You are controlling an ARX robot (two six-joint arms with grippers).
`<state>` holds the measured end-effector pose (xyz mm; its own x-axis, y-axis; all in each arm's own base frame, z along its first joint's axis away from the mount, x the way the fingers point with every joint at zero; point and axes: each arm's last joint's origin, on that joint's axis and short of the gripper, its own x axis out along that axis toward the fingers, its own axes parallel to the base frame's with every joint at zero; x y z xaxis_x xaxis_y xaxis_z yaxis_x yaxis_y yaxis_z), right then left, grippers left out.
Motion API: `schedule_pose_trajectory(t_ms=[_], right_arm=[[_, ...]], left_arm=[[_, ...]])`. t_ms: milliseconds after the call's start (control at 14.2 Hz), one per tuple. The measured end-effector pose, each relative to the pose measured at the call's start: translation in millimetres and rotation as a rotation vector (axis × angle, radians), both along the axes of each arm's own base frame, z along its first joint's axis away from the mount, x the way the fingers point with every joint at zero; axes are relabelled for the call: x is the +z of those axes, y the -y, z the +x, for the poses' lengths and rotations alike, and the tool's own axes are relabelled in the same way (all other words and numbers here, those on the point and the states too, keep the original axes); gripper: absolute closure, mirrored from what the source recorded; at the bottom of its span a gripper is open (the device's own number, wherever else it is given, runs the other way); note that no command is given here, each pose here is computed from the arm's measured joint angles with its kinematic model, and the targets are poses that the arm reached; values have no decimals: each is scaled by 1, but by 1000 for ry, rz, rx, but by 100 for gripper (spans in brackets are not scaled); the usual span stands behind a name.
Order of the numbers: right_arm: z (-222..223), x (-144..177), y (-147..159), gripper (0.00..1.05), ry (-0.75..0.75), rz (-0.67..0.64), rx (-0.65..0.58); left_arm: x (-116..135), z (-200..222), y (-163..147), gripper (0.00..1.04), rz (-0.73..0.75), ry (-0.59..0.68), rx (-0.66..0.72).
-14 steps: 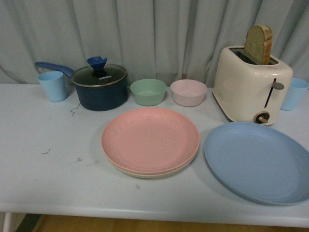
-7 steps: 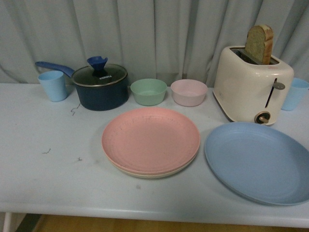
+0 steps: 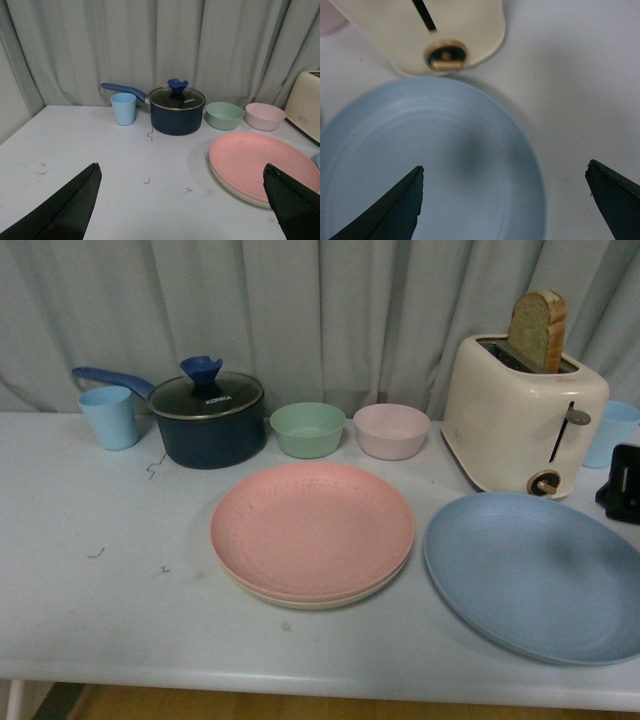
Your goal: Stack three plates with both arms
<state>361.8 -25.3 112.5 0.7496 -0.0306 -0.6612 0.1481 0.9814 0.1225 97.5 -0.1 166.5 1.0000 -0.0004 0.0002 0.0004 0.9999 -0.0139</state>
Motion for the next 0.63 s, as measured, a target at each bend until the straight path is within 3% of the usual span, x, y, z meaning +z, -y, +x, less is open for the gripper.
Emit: schedule_pose_trajectory(t_ms=[561,632], right_arm=[[-5,-59,2,7,-174,-20,-18],[-4,-59,2,21,-169,-20,-20]], left_arm=[[0,0,0,7,0,0,0],[0,0,0,7,0,0,0]])
